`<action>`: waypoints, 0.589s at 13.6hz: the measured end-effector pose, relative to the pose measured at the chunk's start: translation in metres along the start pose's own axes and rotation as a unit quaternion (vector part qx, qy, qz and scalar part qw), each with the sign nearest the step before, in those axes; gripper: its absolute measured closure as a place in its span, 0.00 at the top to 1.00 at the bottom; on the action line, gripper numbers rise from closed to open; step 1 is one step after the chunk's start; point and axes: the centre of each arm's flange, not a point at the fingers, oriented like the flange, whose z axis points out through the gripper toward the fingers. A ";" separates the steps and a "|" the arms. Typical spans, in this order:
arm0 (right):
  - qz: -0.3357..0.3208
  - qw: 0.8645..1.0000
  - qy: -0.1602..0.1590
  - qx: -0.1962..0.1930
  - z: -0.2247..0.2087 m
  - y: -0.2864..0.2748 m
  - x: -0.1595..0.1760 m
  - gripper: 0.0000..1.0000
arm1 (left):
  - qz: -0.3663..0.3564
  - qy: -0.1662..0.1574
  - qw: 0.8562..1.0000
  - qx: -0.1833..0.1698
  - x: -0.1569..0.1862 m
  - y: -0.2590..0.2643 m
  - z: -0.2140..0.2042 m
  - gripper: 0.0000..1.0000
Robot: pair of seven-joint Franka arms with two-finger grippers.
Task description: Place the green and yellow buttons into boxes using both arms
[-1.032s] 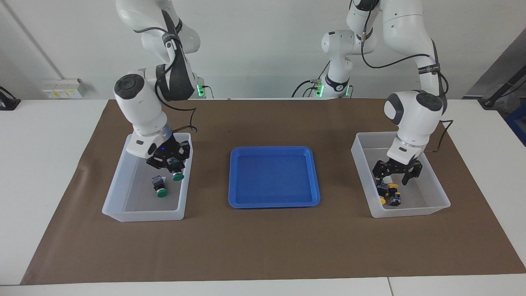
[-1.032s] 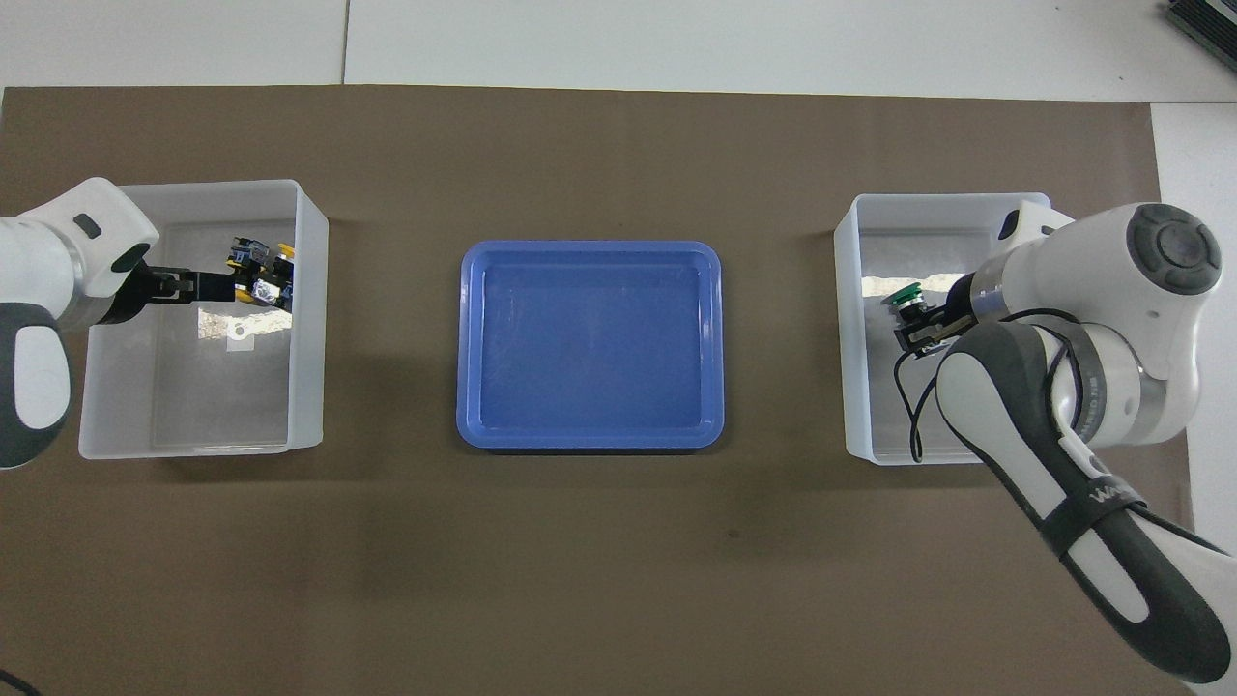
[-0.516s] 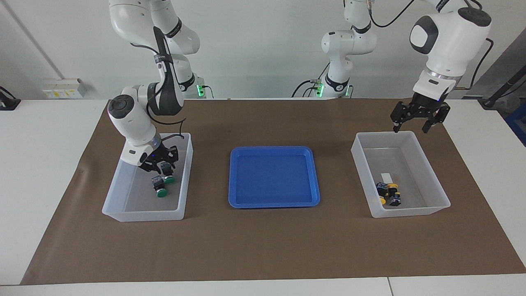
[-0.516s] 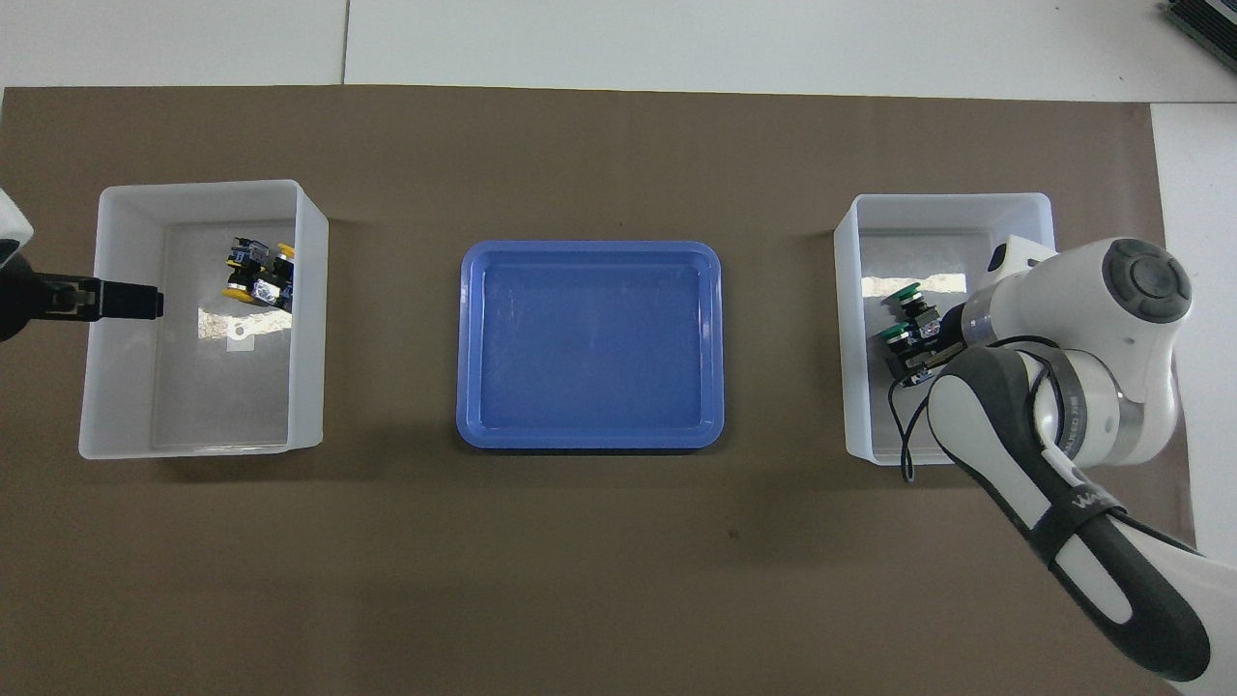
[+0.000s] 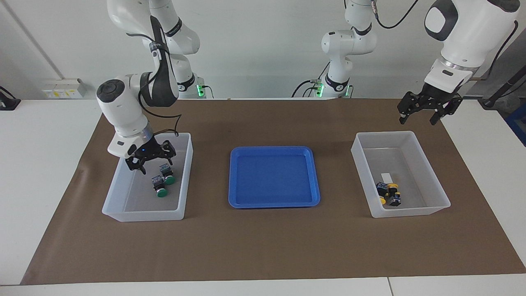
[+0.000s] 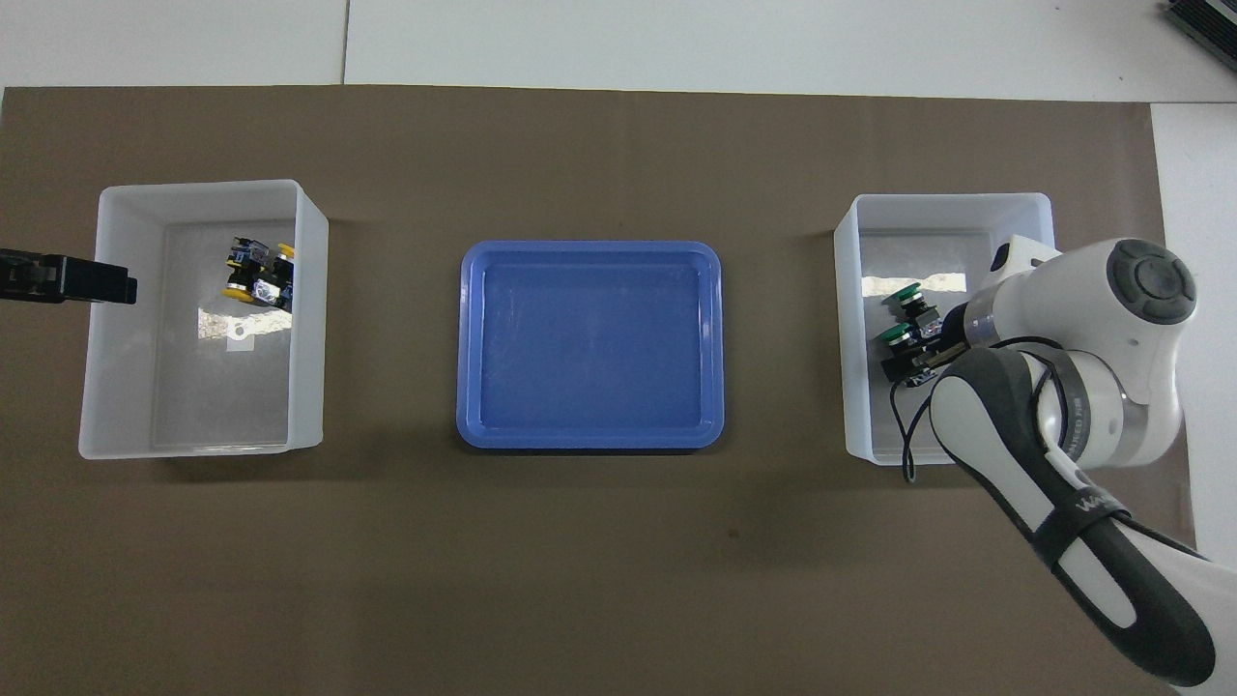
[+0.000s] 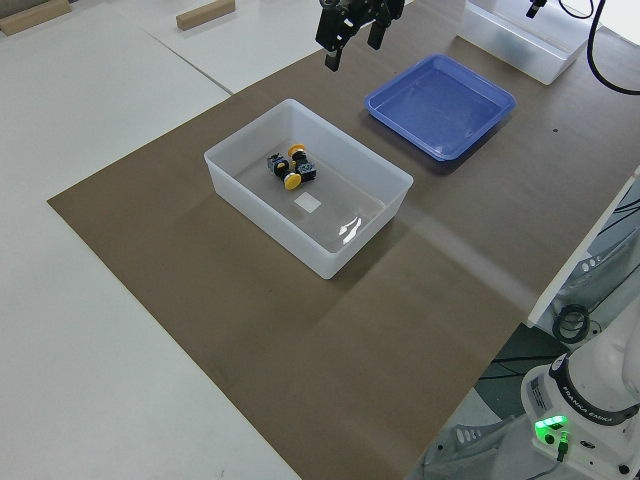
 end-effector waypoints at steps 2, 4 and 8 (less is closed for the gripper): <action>0.048 0.999 0.012 -0.005 -0.036 -0.001 0.007 1.00 | 0.000 -0.004 1.000 0.000 -0.001 0.000 0.002 1.00; 0.105 0.994 0.008 -0.004 -0.065 -0.003 0.012 1.00 | 0.000 -0.007 1.000 -0.001 -0.001 0.000 0.003 1.00; 0.167 0.986 -0.005 -0.010 -0.120 -0.004 0.018 1.00 | -0.001 -0.008 1.000 -0.001 -0.001 0.001 0.003 1.00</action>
